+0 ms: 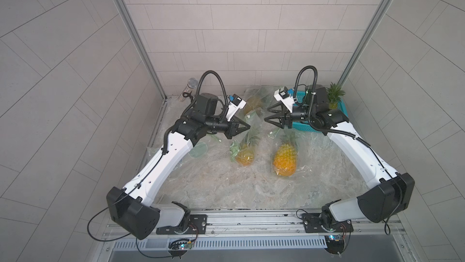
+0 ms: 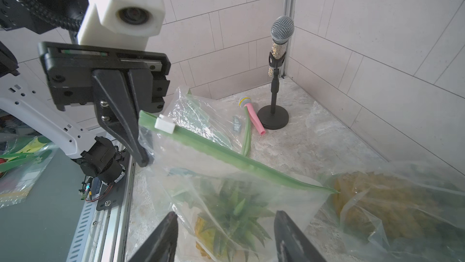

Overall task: Open the zip-top bag and take out the pineapple
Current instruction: Adjust the zipper food storage bag at the center of the board.

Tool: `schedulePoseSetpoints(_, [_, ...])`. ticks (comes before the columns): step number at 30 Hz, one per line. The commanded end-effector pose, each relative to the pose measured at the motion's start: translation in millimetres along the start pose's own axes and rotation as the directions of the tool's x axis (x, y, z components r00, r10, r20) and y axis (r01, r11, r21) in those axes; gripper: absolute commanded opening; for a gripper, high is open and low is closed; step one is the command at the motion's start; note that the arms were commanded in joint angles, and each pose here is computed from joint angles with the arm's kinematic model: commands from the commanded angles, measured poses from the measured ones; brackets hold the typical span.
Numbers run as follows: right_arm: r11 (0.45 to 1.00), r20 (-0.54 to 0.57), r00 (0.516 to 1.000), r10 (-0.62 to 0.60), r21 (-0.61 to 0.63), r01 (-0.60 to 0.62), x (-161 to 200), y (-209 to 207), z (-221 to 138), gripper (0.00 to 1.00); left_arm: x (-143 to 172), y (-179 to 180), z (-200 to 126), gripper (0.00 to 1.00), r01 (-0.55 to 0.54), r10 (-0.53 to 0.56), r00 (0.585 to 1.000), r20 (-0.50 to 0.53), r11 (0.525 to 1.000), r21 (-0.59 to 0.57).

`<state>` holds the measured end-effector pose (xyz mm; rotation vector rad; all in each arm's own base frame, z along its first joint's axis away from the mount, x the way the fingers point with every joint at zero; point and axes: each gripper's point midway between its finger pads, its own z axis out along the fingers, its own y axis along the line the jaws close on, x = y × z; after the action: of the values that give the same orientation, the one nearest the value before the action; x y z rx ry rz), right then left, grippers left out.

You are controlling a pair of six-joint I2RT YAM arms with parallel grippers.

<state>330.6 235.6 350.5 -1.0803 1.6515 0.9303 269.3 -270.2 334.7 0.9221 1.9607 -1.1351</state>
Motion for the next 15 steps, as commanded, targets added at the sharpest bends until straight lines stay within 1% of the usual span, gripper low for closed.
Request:
schedulePoseSetpoints(1, [0.997,0.017,0.998,-0.064,-0.044,0.064,-8,10,-2,0.62,-13,-7,-5,0.0,-0.088,0.088,0.996,0.012,0.996,0.001])
schedulePoseSetpoints(4, [0.993,0.025,0.995,-0.098,-0.07,0.099,-12,16,-4,0.63,-22,-23,-5,0.0,-0.11,0.11,0.994,0.005,0.989,0.096])
schedulePoseSetpoints(7, [0.988,0.036,0.994,-0.105,-0.11,0.109,-17,22,-4,0.65,-27,-38,-5,0.0,-0.126,0.128,0.992,0.001,0.975,0.183])
schedulePoseSetpoints(10, [0.986,0.032,0.993,-0.115,-0.119,0.118,-17,23,-4,0.66,-28,-46,-5,0.0,-0.14,0.143,0.99,0.004,0.962,0.235])
schedulePoseSetpoints(13, [0.985,0.023,0.992,-0.128,-0.118,0.13,-15,22,-5,0.69,-27,-59,-7,0.0,-0.152,0.157,0.988,0.008,0.938,0.311])
schedulePoseSetpoints(15, [0.981,0.024,0.991,-0.133,-0.141,0.135,-14,25,-4,0.7,-26,-63,-6,0.0,-0.156,0.163,0.987,0.007,0.93,0.334])
